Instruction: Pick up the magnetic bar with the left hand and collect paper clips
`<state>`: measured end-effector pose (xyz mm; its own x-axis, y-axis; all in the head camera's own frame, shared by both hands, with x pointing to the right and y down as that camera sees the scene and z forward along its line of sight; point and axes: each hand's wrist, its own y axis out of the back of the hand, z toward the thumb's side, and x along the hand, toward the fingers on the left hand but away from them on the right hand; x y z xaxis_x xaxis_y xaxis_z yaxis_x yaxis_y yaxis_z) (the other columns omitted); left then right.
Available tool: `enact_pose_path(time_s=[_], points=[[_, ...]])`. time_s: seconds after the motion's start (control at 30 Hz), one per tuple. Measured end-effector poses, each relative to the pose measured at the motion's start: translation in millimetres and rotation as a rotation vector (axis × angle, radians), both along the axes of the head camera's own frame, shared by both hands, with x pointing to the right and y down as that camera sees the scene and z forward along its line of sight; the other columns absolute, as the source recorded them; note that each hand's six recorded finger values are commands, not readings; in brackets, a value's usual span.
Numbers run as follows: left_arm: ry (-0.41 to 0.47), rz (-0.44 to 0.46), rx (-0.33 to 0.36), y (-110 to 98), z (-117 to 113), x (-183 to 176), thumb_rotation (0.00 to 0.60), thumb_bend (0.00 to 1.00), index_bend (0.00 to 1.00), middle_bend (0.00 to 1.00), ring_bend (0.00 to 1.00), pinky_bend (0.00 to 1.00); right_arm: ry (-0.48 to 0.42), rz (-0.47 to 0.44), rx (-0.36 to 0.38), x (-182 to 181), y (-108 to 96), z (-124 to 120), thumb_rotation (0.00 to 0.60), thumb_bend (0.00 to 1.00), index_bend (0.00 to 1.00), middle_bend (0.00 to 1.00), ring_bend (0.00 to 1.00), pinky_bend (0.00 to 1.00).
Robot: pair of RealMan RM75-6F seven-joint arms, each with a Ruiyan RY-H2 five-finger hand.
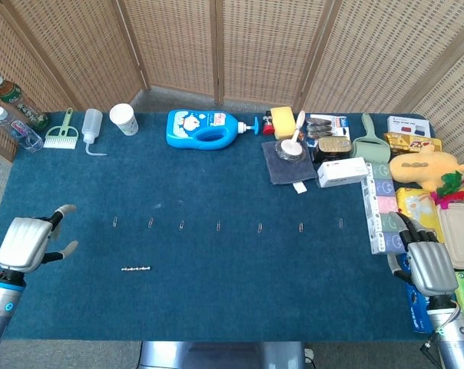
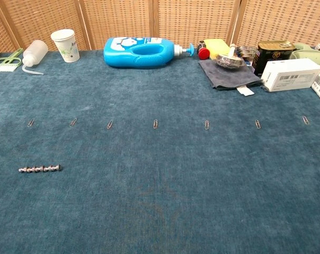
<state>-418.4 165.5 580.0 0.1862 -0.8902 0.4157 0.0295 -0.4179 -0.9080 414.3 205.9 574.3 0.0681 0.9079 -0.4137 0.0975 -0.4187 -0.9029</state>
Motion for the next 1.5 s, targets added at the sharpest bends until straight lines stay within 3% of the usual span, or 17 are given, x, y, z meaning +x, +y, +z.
enact_pose_path(time_s=[0.17, 0.4, 0.47, 0.6, 0.87, 0.97, 1.17, 1.5], points=[[0.009, 0.021, -0.036, 2.5, 10.5, 9.4, 0.548, 0.39, 0.42, 1.00, 1.00, 1.00, -0.004, -0.001, -0.002, 0.2, -0.8, 1.9, 0.600, 0.50, 0.01, 0.14, 0.15, 0.25], [0.014, 0.035, -0.101, 4.8, 24.1, 18.0, 0.538, 0.40, 0.47, 1.00, 1.00, 1.00, -0.010, -0.003, -0.008, 1.7, -1.5, 4.7, 0.600, 0.50, 0.01, 0.14, 0.15, 0.25], [0.002, 0.042, -0.119, 6.5, 28.0, 20.2, 0.507, 0.40, 0.45, 1.00, 1.00, 1.00, -0.011, -0.003, -0.010, 2.1, -1.3, 5.5, 0.600, 0.50, 0.01, 0.14, 0.15, 0.25], [0.004, 0.055, -0.154, 9.9, 34.7, 27.8, 0.365, 0.38, 0.43, 1.00, 1.00, 1.00, -0.014, -0.005, -0.015, 2.3, -0.4, 6.3, 0.600, 0.50, 0.01, 0.14, 0.15, 0.25], [0.029, 0.064, -0.183, 15.3, 43.4, 37.0, 0.347, 0.37, 0.48, 1.00, 1.00, 1.00, -0.019, -0.006, -0.010, 1.8, -1.2, 4.5, 0.600, 0.50, 0.01, 0.14, 0.15, 0.25], [0.035, 0.077, -0.191, 18.2, 45.5, 40.4, 0.373, 0.37, 0.48, 1.00, 1.00, 1.00, -0.021, -0.005, -0.007, 1.8, -1.1, 3.3, 0.600, 0.50, 0.01, 0.14, 0.15, 0.25], [0.036, 0.097, -0.193, 21.0, 46.3, 46.7, 0.536, 0.37, 0.38, 1.00, 1.00, 1.00, -0.021, -0.002, 0.000, 3.2, -0.7, -0.1, 0.600, 0.50, 0.01, 0.14, 0.15, 0.25], [0.058, 0.109, -0.213, 27.1, 50.5, 56.7, 0.591, 0.37, 0.37, 1.00, 1.00, 1.00, -0.025, 0.002, 0.003, 4.5, 0.2, -2.3, 0.600, 0.50, 0.01, 0.14, 0.15, 0.25]])
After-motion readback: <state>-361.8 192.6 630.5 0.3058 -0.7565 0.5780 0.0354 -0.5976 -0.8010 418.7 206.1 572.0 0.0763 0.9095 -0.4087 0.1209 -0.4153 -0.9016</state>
